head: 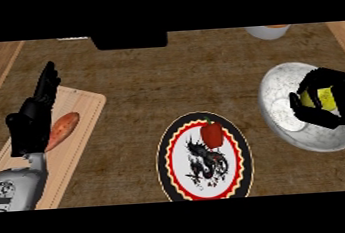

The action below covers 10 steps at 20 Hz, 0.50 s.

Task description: Pick the pear from the plate and place it in the bowl

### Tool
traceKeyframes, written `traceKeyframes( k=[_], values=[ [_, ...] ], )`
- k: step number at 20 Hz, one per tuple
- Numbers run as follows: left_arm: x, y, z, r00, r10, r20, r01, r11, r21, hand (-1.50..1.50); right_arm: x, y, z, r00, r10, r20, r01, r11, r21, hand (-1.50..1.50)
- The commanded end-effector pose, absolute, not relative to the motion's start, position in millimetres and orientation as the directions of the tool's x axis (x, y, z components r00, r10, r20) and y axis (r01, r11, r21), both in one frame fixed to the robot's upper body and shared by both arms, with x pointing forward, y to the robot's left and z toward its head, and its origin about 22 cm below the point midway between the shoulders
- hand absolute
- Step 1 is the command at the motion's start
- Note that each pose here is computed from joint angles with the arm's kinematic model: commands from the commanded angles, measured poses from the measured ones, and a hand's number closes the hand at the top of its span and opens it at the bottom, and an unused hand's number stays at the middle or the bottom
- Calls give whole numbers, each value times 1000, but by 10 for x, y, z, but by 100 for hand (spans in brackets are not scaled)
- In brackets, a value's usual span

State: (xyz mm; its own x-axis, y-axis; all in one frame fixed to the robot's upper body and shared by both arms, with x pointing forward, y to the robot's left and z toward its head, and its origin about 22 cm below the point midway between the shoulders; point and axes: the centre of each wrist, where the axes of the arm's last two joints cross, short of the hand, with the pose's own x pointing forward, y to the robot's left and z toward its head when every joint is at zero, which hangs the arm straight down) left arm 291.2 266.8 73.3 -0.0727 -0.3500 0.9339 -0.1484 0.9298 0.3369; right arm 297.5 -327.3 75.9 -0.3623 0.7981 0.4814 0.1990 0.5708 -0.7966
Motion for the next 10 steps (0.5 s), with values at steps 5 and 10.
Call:
traceKeyframes(
  k=[5, 10],
  values=[
    [2917, 2591, 694, -96, -350, 932, -142, 931, 335, 0, 3529, -3458, 316, -265, 812, 520, 190, 572, -798, 150],
    [3024, 2496, 818, -85, -344, 935, -123, 935, 333, 0, 3756, -3303, 222, -228, 744, 629, -5, 645, -764, -150]
  ],
)
